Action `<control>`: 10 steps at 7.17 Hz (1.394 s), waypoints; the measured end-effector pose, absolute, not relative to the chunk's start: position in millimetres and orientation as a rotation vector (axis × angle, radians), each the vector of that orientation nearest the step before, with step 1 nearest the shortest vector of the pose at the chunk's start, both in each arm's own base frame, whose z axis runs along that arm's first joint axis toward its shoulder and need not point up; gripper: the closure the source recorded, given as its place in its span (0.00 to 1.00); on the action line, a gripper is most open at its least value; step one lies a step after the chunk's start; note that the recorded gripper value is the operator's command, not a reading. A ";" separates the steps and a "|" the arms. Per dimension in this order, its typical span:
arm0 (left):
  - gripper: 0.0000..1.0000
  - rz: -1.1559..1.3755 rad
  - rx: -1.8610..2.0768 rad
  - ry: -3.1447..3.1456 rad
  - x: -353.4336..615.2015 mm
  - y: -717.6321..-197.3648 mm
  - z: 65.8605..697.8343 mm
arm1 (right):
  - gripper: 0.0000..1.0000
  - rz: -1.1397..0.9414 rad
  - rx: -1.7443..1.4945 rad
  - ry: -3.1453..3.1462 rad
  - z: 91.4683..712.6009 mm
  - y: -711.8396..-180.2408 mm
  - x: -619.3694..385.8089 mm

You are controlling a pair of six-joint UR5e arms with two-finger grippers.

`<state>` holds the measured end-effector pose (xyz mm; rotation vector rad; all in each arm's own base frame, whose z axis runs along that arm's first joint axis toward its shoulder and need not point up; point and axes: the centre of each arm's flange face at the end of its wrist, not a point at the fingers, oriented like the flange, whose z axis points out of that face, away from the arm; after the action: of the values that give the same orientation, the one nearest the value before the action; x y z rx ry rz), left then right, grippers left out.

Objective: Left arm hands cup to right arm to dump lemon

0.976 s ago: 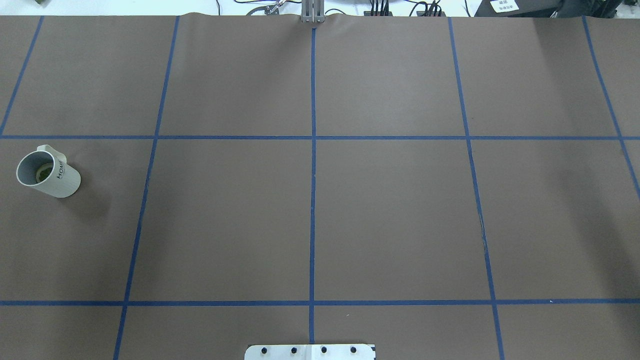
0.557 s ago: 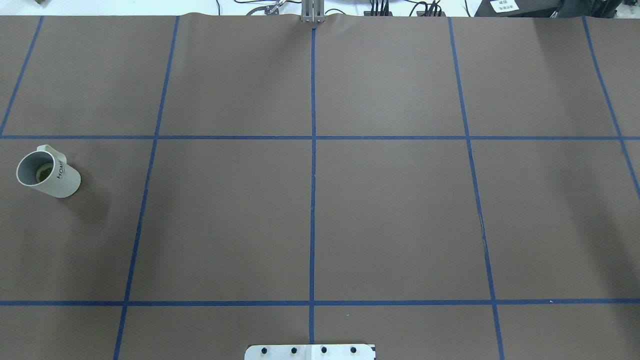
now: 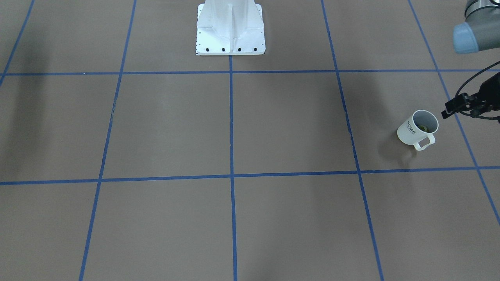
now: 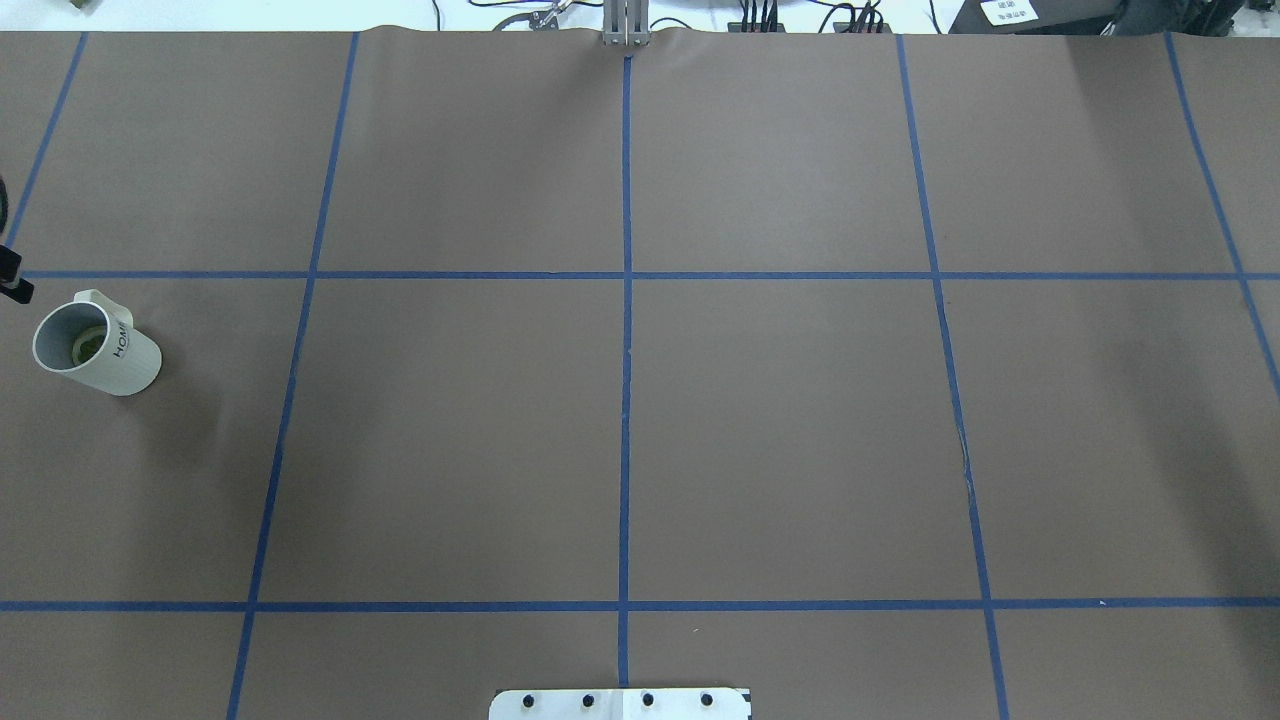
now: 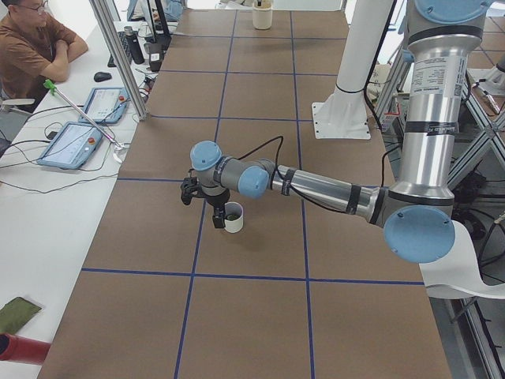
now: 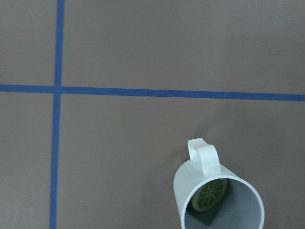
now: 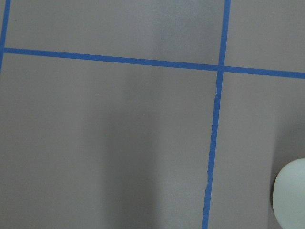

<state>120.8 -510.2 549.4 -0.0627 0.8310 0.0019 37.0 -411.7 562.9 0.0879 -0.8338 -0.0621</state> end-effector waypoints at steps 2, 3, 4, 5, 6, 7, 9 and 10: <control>0.00 -0.002 -0.117 0.816 144.8 -508.8 565.2 | 0.00 -0.068 0.089 -0.834 562.8 -412.2 35.9; 0.00 -0.006 -0.130 0.811 147.2 -508.4 570.9 | 0.00 -0.072 0.090 -0.834 562.1 -412.8 35.3; 0.01 -0.009 -0.144 0.806 149.5 -508.6 577.5 | 0.00 -0.075 0.092 -0.833 561.0 -413.6 34.7; 0.13 -0.005 -0.156 0.801 154.5 -508.4 582.8 | 0.00 -0.078 0.094 -0.833 560.2 -413.9 34.1; 0.31 0.005 -0.162 0.798 160.6 -508.0 584.4 | 0.00 -0.080 0.094 -0.833 560.0 -414.0 33.7; 0.51 0.013 -0.165 0.797 165.2 -507.6 584.5 | 0.00 -0.079 0.094 -0.834 560.0 -413.9 33.4; 1.00 0.023 -0.167 0.797 170.3 -506.8 583.7 | 0.00 -0.079 0.094 -0.837 559.7 -414.1 32.9; 1.00 0.027 -0.165 0.798 171.6 -506.7 581.7 | 0.00 -0.079 0.094 -0.839 559.4 -414.2 32.7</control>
<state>171.6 -506.7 581.7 -0.1647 0.7980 0.0268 32.7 -414.2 559.4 0.0938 -0.8394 -0.0793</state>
